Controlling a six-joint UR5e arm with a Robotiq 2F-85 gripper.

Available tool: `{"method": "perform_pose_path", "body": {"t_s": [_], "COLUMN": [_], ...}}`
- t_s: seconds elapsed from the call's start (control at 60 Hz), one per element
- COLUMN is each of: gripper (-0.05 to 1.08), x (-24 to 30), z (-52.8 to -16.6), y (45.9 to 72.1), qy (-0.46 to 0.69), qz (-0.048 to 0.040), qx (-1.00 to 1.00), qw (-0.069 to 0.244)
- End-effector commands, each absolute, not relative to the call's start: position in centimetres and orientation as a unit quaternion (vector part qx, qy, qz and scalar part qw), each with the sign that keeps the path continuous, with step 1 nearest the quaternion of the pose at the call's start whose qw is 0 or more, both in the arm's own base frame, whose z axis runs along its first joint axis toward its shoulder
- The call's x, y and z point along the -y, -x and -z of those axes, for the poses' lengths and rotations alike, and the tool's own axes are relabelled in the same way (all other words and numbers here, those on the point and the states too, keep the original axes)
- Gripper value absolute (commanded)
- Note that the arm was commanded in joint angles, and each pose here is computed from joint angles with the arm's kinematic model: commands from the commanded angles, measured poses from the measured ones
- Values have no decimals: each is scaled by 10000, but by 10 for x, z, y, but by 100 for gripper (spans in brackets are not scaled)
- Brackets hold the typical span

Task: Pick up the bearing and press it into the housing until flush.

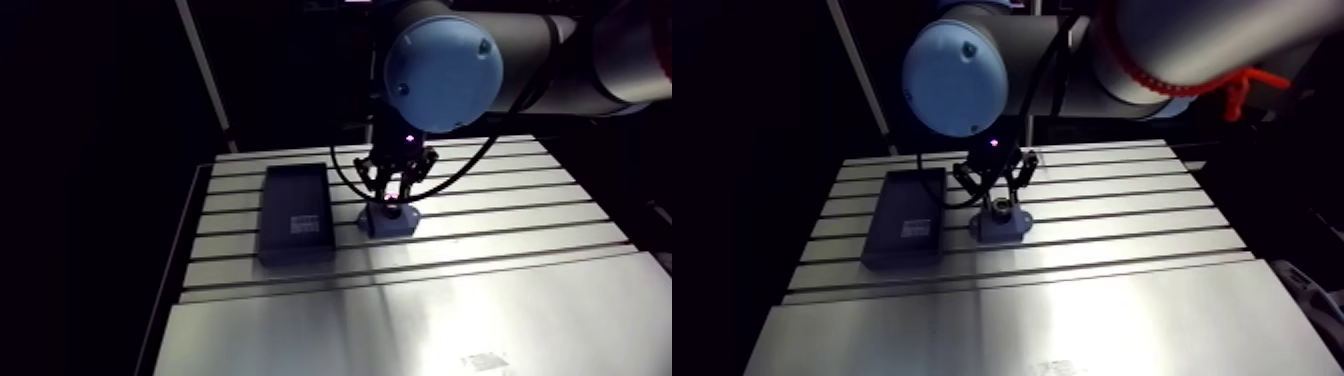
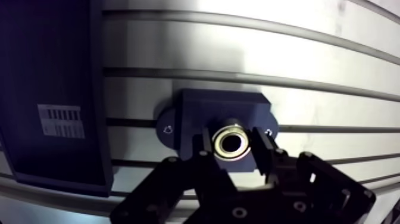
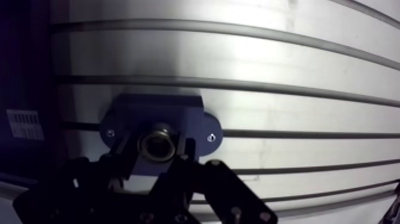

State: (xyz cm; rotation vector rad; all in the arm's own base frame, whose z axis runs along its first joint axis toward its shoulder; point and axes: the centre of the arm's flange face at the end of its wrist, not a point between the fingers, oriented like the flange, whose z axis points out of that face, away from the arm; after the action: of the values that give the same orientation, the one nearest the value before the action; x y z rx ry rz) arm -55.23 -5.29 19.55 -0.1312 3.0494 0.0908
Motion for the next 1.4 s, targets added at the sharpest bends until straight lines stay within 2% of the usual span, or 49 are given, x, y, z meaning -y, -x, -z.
{"method": "perform_pose_path", "body": {"t_s": [0.017, 1.4], "gripper": [62, 62], "x": [54, 54], "z": [-194, -188], "y": [552, 548], "qy": [438, 449], "qz": [-285, -288], "qx": [-9977, -9973], "qw": [436, 506]}}
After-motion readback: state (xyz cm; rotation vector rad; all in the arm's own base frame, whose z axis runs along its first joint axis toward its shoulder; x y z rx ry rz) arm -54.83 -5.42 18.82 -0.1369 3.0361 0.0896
